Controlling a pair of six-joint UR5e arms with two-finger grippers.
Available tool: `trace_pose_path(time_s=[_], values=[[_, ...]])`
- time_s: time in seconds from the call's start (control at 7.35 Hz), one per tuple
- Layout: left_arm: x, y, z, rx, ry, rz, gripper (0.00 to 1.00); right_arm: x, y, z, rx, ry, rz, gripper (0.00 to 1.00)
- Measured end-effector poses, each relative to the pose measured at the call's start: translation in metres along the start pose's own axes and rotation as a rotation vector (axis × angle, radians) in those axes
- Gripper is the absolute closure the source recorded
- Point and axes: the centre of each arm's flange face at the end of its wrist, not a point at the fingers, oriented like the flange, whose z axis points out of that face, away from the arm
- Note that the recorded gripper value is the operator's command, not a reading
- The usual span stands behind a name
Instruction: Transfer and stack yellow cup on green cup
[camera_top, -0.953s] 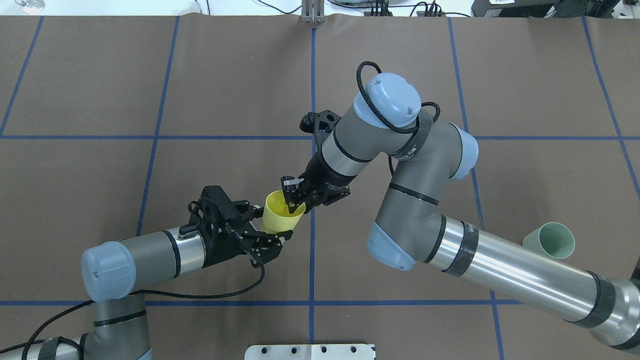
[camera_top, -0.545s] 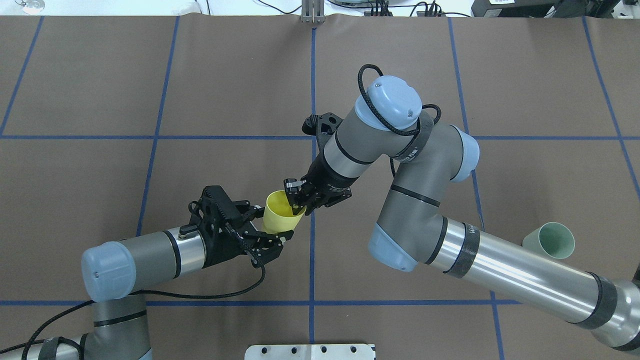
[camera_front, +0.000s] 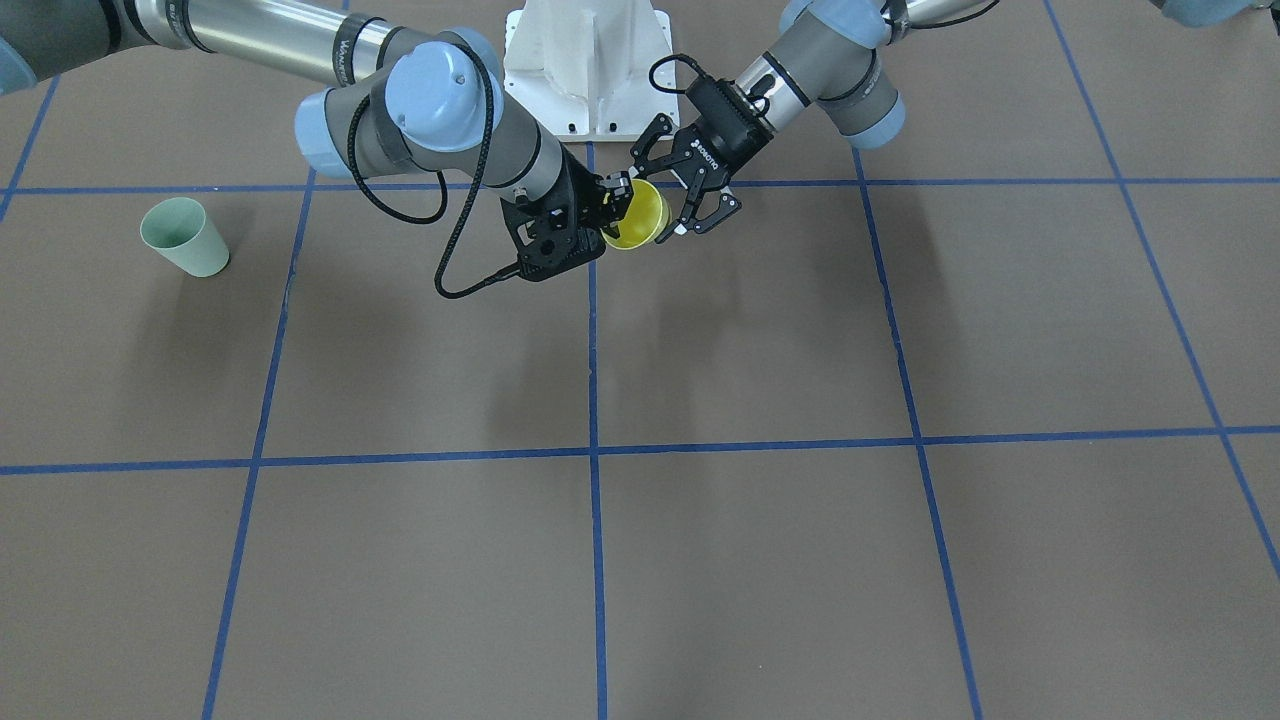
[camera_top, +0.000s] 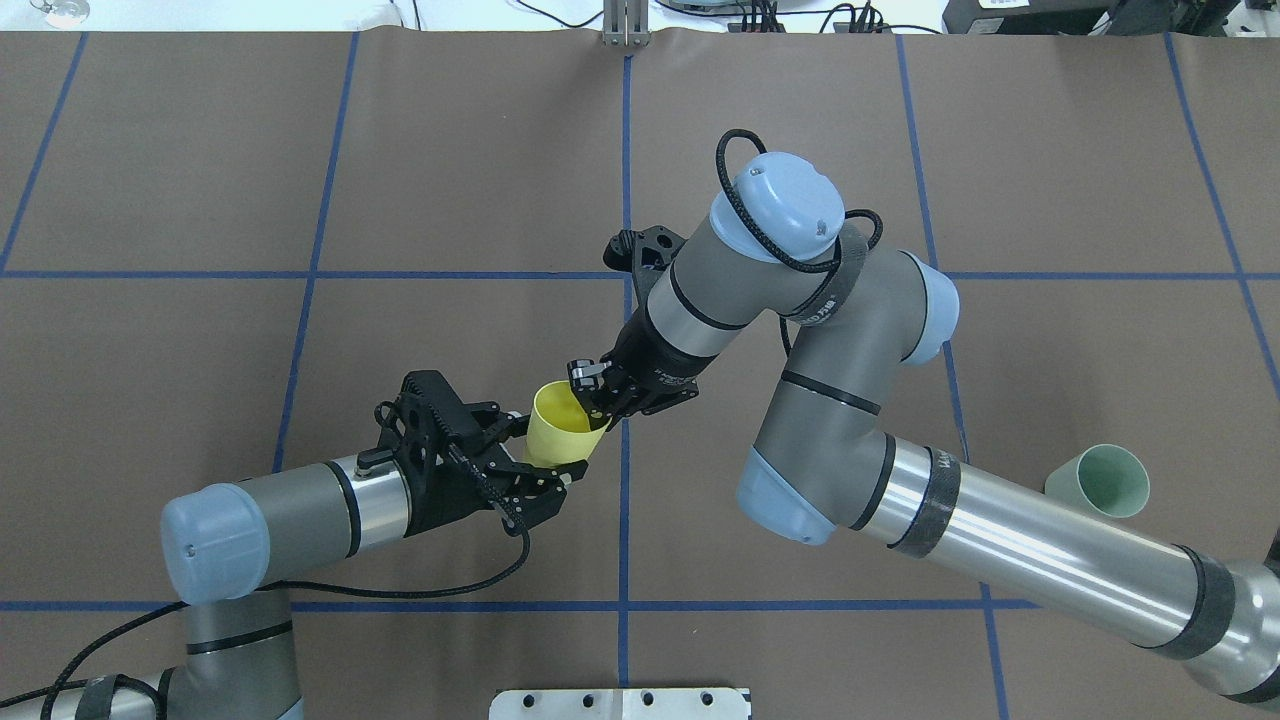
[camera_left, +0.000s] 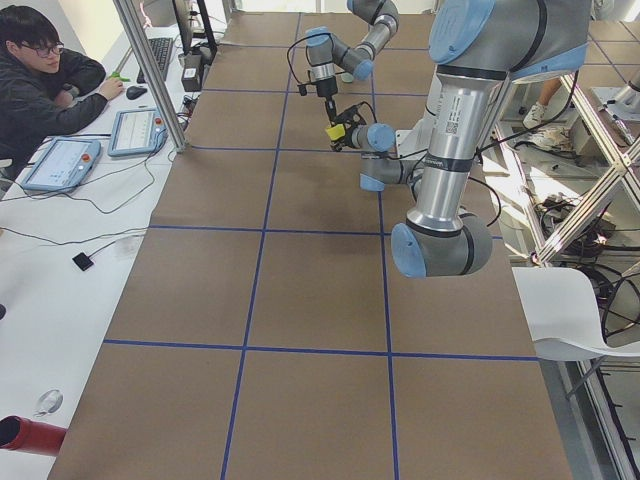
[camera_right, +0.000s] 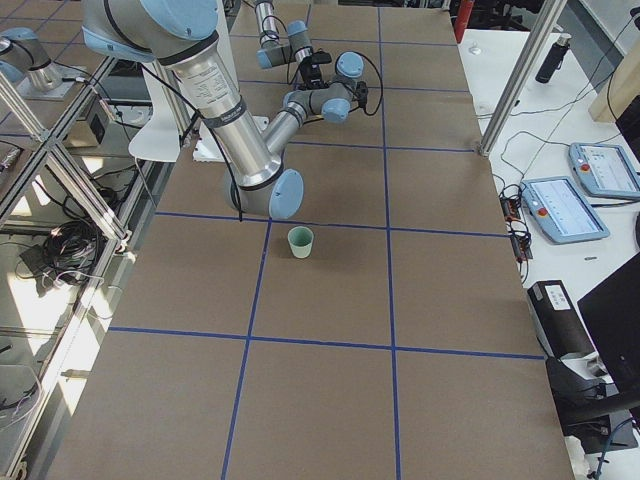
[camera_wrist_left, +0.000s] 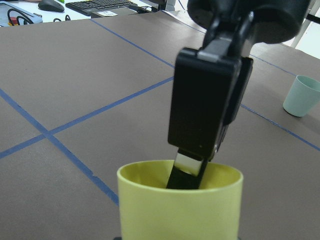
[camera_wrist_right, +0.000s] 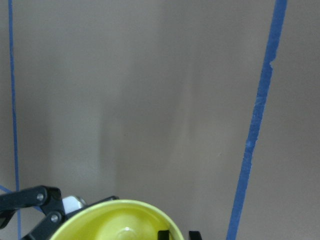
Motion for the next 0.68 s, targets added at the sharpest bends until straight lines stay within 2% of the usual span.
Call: trace_pose_path(time_s=[0.14,0.41,0.68], values=[[0.000,0.000,0.000,0.000,0.001,-0.007,0.00,-0.001,0.001,-0.001,0.002,-0.002,-0.003,1.00],[0.000,-0.002,0.000,0.013,-0.012,-0.018,0.00,-0.002,0.001,-0.001,0.011,-0.001,-0.006,1.00],[-0.002,-0.003,0.000,0.026,-0.033,-0.024,0.00,0.011,-0.002,-0.001,0.069,0.027,-0.001,1.00]])
